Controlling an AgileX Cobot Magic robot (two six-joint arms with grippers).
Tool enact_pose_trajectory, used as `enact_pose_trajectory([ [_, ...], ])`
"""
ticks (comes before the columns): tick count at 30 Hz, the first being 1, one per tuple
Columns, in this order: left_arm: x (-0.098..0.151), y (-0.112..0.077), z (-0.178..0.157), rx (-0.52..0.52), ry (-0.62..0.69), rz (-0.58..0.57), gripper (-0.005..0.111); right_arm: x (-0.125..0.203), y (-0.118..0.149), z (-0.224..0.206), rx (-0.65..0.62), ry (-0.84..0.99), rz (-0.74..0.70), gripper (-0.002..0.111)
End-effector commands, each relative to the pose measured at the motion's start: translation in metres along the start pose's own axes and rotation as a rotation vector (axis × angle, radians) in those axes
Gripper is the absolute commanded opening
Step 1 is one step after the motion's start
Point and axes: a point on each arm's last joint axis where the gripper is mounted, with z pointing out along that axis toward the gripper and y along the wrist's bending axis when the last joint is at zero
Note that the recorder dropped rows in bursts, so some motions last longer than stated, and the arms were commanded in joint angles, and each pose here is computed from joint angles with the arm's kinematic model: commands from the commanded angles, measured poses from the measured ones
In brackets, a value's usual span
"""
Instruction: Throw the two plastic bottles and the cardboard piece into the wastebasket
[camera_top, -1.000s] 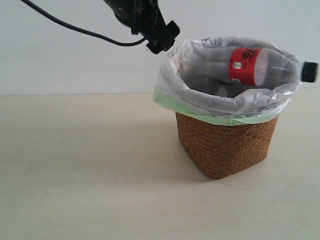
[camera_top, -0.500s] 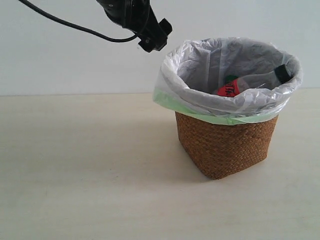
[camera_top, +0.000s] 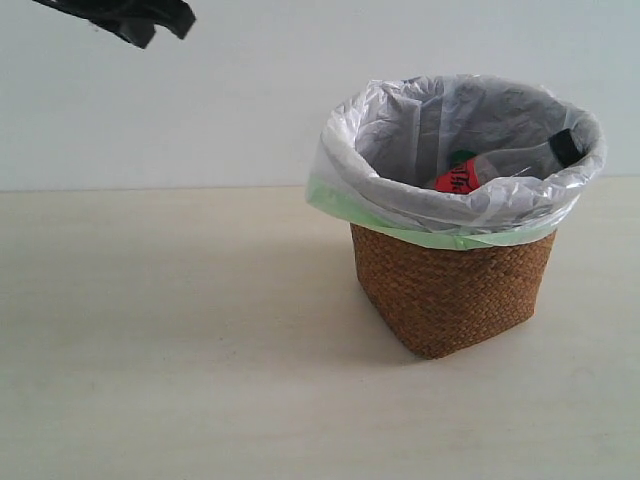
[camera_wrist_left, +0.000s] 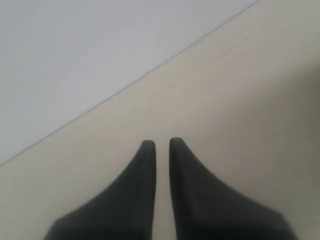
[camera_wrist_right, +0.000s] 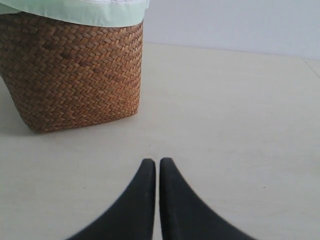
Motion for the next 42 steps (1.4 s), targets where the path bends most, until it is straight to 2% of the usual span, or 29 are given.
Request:
enact_pose_trajectory([
  [1, 0.013, 0.029, -0.031, -0.016, -0.095, -0.133, 0.007, -0.001, 0.000, 0.000, 0.006, -0.010, 0.001, 0.000],
  [6, 0.039, 0.051, -0.072, -0.072, -0.258, -0.194, 0.007, -0.001, 0.000, 0.000, 0.006, -0.010, 0.001, 0.000],
  [13, 0.083, 0.057, -0.125, -0.160, -0.479, -0.223, 0.007, -0.001, 0.000, 0.000, 0.006, -0.010, 0.001, 0.000],
  [22, 0.139, 0.032, -0.168, -0.138, -0.719, -0.290, 0.007, -0.001, 0.000, 0.000, 0.006, -0.010, 0.001, 0.000],
  [31, 0.196, 0.010, -0.199, -0.133, -0.883, -0.354, 0.007, -0.001, 0.000, 0.000, 0.006, -0.010, 0.001, 0.000],
  [36, 0.228, -0.002, -0.210, -0.122, -0.966, -0.402, 0.007, -0.001, 0.000, 0.000, 0.006, -0.010, 0.001, 0.000],
  [42, 0.274, -0.021, -0.207, -0.085, -1.050, -0.486, 0.007, -0.001, 0.000, 0.000, 0.006, -0.010, 0.001, 0.000],
])
